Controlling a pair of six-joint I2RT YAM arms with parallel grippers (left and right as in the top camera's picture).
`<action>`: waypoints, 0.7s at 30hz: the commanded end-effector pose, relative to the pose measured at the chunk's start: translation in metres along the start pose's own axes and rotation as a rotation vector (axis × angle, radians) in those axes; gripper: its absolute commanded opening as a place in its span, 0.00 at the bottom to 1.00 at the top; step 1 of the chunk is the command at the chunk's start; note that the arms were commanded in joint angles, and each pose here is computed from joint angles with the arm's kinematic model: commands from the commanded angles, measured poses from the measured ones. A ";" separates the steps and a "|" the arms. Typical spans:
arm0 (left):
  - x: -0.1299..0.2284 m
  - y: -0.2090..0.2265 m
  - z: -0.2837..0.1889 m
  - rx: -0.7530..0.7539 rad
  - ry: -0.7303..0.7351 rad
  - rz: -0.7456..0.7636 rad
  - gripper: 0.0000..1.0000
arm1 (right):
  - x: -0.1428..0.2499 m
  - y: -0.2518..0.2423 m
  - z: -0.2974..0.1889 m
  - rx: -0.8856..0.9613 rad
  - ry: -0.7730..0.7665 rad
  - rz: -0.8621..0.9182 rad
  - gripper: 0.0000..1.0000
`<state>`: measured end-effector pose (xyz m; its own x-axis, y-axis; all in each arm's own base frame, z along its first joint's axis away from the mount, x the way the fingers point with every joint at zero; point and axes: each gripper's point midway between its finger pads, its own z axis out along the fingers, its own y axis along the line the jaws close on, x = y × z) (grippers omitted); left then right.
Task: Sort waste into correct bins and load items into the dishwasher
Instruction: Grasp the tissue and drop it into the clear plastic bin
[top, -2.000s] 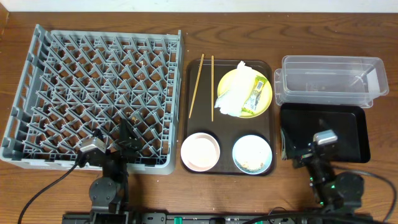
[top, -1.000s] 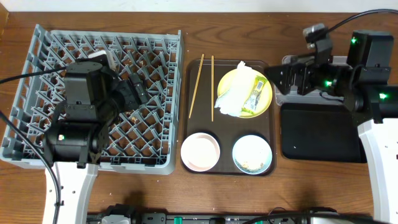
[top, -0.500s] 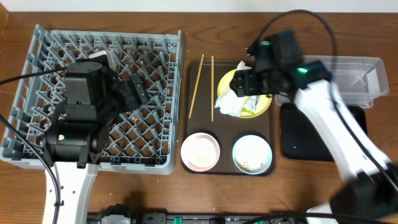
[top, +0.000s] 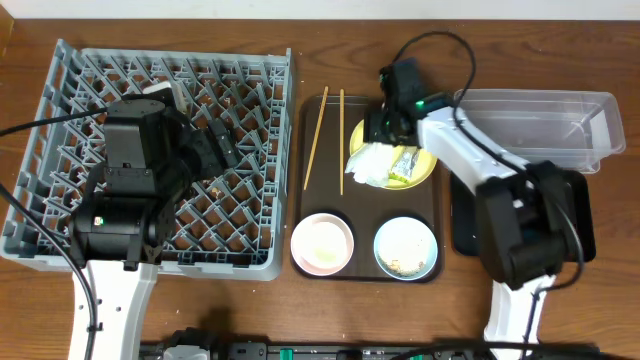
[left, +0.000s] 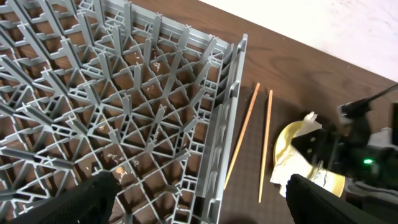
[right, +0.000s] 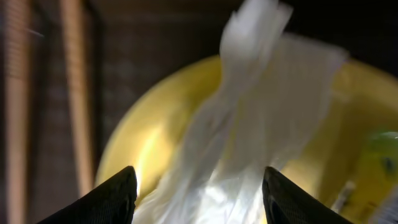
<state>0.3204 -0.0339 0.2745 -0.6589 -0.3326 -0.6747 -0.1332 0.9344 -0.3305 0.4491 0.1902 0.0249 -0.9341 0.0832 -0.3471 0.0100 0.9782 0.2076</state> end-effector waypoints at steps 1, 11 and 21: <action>-0.006 -0.005 -0.005 0.020 -0.016 0.014 0.91 | -0.001 -0.001 0.004 0.048 -0.016 0.019 0.54; -0.006 -0.005 -0.005 0.020 -0.016 0.014 0.91 | -0.003 0.007 -0.016 0.031 -0.021 0.034 0.01; -0.006 -0.005 -0.005 0.020 -0.016 0.014 0.90 | -0.075 -0.008 -0.173 -0.089 -0.352 0.184 0.01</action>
<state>0.3203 -0.0351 0.2748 -0.6607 -0.3322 -0.6732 -0.1281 0.9335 -0.3350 0.4509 0.1772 0.1444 -0.8418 0.1953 -0.5032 0.0355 0.9503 0.3094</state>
